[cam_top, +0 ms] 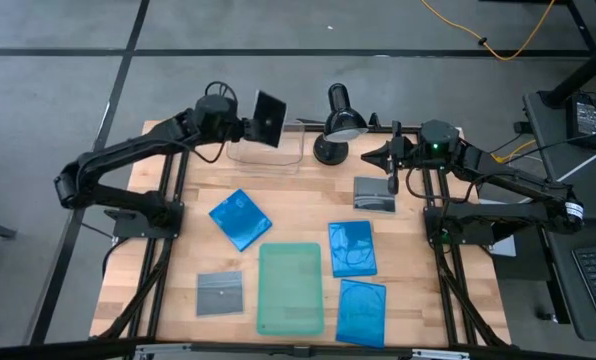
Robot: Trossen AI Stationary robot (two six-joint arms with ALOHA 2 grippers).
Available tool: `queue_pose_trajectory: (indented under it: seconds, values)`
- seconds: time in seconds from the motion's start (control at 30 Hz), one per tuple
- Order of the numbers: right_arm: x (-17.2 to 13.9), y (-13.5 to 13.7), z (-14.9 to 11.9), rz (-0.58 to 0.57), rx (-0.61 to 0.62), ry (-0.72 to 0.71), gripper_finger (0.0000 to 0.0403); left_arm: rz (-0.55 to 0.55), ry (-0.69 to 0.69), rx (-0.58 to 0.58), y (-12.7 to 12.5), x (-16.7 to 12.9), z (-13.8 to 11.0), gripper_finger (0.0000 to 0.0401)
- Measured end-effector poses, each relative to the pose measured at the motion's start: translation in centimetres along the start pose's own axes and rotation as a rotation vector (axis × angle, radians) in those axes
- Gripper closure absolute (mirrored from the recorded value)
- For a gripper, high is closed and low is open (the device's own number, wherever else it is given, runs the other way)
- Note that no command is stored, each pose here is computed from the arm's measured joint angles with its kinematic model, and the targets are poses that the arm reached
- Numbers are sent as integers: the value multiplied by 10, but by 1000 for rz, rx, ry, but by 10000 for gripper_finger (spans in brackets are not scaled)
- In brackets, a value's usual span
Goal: Pick & place jewel cases by type
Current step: Put the middle black CD case into the transparent bin
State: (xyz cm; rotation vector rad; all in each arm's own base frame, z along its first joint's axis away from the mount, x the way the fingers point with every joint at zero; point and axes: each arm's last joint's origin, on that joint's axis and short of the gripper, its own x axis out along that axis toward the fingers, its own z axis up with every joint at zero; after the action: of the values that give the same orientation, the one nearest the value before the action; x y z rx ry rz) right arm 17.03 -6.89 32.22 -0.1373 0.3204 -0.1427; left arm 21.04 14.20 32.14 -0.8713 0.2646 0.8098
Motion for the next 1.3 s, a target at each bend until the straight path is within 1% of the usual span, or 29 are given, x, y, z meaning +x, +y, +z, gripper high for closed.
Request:
queue_pose_trajectory:
  seconds: [0.13,0.47,0.8,1.0,1.3]
  values:
    - [0,0,0,1,0,3,373,33,52,-6,6,12,-2,386]
    - [0,0,0,1,-22,4,373,106,129,12,14,43,-11,386]
    - [0,1,-3,9,-19,33,373,143,201,6,21,65,-20,386]
    - [0,1,-5,14,-14,51,373,156,217,5,24,72,-22,386]
    - [0,1,-5,14,-18,52,373,171,217,-12,25,71,-23,386]
